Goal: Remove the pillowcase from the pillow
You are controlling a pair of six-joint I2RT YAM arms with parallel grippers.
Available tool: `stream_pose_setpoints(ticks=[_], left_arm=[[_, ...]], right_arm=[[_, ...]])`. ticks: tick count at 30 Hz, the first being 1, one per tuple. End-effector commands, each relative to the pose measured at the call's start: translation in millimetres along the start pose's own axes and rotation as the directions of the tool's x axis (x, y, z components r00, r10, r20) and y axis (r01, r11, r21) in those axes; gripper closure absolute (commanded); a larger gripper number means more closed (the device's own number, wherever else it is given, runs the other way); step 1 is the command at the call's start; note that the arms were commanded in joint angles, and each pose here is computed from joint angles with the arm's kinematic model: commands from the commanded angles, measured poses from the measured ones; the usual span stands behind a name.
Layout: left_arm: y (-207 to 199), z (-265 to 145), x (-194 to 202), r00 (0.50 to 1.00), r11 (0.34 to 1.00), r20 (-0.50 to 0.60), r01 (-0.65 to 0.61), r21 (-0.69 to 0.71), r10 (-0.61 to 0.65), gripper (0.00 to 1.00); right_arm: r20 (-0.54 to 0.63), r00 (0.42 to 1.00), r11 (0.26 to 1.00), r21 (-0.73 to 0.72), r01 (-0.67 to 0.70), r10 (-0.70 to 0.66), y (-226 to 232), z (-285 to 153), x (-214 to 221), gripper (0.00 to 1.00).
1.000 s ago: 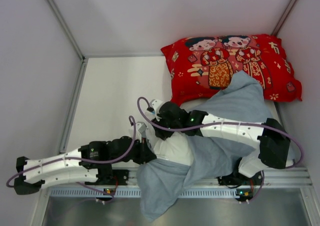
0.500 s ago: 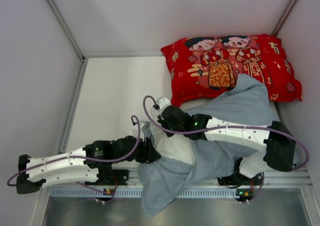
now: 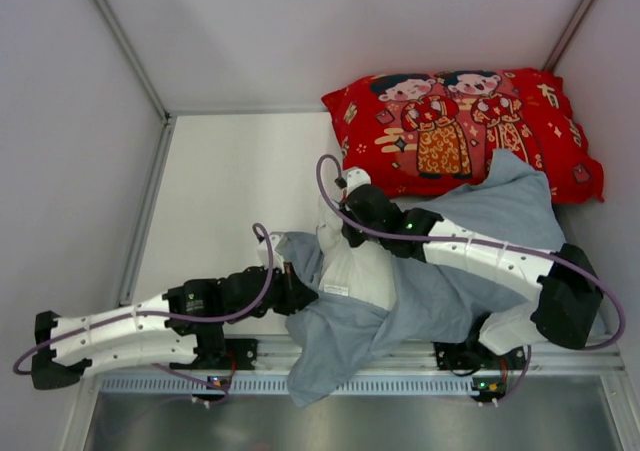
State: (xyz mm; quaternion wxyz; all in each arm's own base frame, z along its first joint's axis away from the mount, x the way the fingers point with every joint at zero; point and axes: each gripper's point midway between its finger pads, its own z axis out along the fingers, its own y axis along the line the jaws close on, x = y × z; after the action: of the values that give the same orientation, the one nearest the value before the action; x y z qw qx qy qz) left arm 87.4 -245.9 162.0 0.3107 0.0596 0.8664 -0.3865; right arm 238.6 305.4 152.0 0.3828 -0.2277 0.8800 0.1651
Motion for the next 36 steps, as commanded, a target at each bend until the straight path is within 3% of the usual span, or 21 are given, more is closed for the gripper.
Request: stream_pose_setpoints(ticks=[1, 8, 19, 23, 26, 28, 29, 30, 31, 33, 36], left_arm=[[-24.9, -17.5, 10.5, 0.996, 0.994, -0.088, 0.007, 0.111, 0.002, 0.96], [-20.6, -13.9, 17.0, 0.994, 0.995, -0.11, 0.005, 0.097, 0.005, 1.0], [-9.5, -5.9, 34.3, 0.986, 0.998, -0.167, 0.004, 0.066, 0.007, 1.0], [1.2, -2.8, 39.9, 0.986, 0.999, -0.167, 0.021, 0.039, -0.014, 1.0], [8.0, 2.6, 33.9, 0.992, 0.999, -0.121, 0.034, 0.004, -0.034, 1.0], [-2.2, 4.4, 22.7, 0.996, 0.999, -0.086, 0.024, 0.023, -0.022, 0.88], [-6.4, 7.8, 18.9, 0.997, 1.0, -0.081, 0.009, 0.015, -0.007, 0.76], [-12.8, 8.0, 11.4, 0.998, 1.0, -0.064, -0.008, 0.016, 0.009, 0.53], [-18.1, 8.2, 5.3, 0.998, 0.999, -0.056, -0.042, 0.016, 0.043, 0.44], [-34.3, 7.0, -14.7, 0.997, 0.997, -0.017, -0.08, 0.008, 0.08, 0.31], [-46.6, 8.2, -32.4, 0.992, 0.993, 0.028, -0.121, 0.0, 0.121, 0.18]], right_arm=[[0.164, 0.984, 0.955, 0.276, -0.108, 0.064, -81.3, -14.5, -46.4, 1.0], [0.255, 0.954, 0.89, 0.382, -0.25, 0.158, -142.7, -29.5, -70.9, 1.0], [0.384, 0.88, 0.829, 0.365, -0.423, 0.28, -201.7, -51.1, -115.9, 1.0], [0.395, 0.863, 0.823, 0.34, -0.456, 0.315, -210.4, -53.7, -119.6, 1.0], [0.356, 0.874, 0.883, 0.21, -0.419, 0.33, -182.0, -46.1, -118.2, 1.0], [0.325, 0.887, 0.924, 0.088, -0.373, 0.327, -149.4, -42.7, -110.5, 1.0], [0.311, 0.898, 0.935, 0.072, -0.348, 0.311, -139.3, -41.4, -104.1, 1.0], [0.303, 0.906, 0.944, 0.056, -0.326, 0.295, -129.9, -42.3, -100.0, 1.0], [0.275, 0.922, 0.956, 0.029, -0.292, 0.274, -112.8, -41.5, -87.5, 1.0], [0.235, 0.939, 0.966, 0.003, -0.258, 0.25, -98.6, -40.3, -70.6, 1.0], [0.24, 0.943, 0.973, -0.034, -0.228, 0.229, -83.8, -54.3, -62.8, 1.0]])
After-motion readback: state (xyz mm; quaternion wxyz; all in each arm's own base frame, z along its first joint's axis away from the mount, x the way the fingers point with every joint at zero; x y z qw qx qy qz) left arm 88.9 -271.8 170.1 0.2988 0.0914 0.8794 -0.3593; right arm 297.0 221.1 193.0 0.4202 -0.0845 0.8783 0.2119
